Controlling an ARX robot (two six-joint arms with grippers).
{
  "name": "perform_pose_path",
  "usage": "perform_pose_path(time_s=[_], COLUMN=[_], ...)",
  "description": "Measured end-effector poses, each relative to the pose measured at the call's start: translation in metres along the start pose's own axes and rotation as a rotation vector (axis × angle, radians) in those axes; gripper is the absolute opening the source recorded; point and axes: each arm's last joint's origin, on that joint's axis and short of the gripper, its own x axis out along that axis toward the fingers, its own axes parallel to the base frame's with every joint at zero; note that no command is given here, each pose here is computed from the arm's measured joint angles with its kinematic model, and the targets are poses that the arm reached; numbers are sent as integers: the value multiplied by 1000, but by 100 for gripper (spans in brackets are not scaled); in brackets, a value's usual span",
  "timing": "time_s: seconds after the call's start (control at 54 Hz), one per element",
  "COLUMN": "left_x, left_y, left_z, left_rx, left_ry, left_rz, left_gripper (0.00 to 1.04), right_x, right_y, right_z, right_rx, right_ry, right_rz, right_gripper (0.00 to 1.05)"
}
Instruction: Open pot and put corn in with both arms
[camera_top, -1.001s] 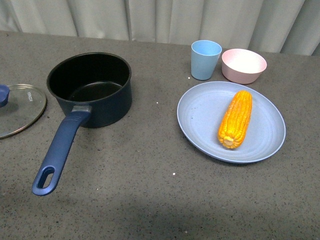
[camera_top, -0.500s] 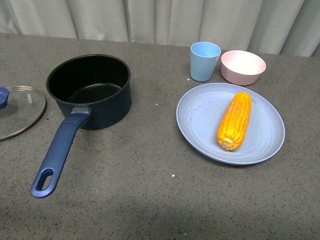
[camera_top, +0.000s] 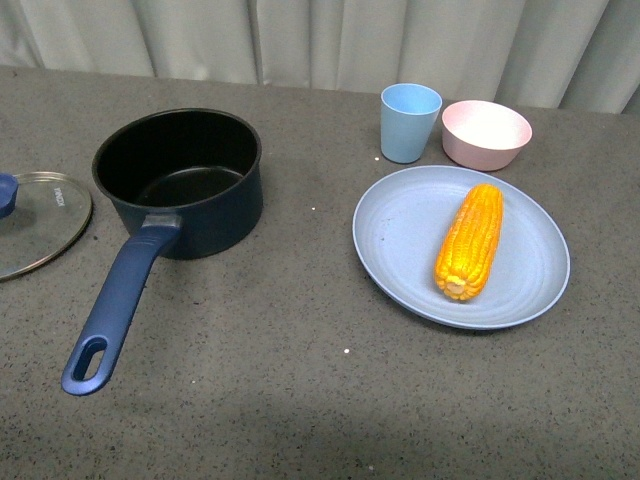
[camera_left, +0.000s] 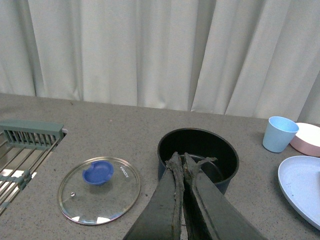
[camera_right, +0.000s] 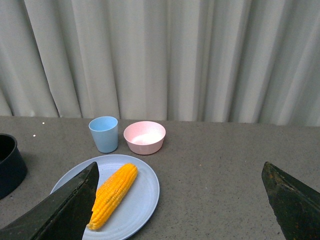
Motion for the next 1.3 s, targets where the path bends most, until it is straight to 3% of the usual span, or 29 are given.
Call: perform_pose_path(time_s=[0.482,0.593,0.63,0.76,0.834,1.038,1.297], left_x=[-15,-15,-15,-15,-15,-15,-15], left_y=[0,0,0,0,0,0,0], left_z=[-3,-3,-3,-3,-3,-3,-3], left_rx=[0,0,0,0,0,1,3], left_ry=[7,8,8,7,8,8,8], left_rz=[0,0,1,2,-1,0,0], left_gripper=[4,19,26,49,62,99,98], right_x=[0,0,1,11,20,74,141], right_y=[0,0,0,4,9,37,59], right_z=[0,0,0,2,8,42,29], right_rx=[0,-3,-25,-88,-89,-151,-157], right_ry=[0,1,9,131,160,159,394], right_rz=[0,9,88,550,620,534,320], right_gripper=[95,95,95,95,95,95,95])
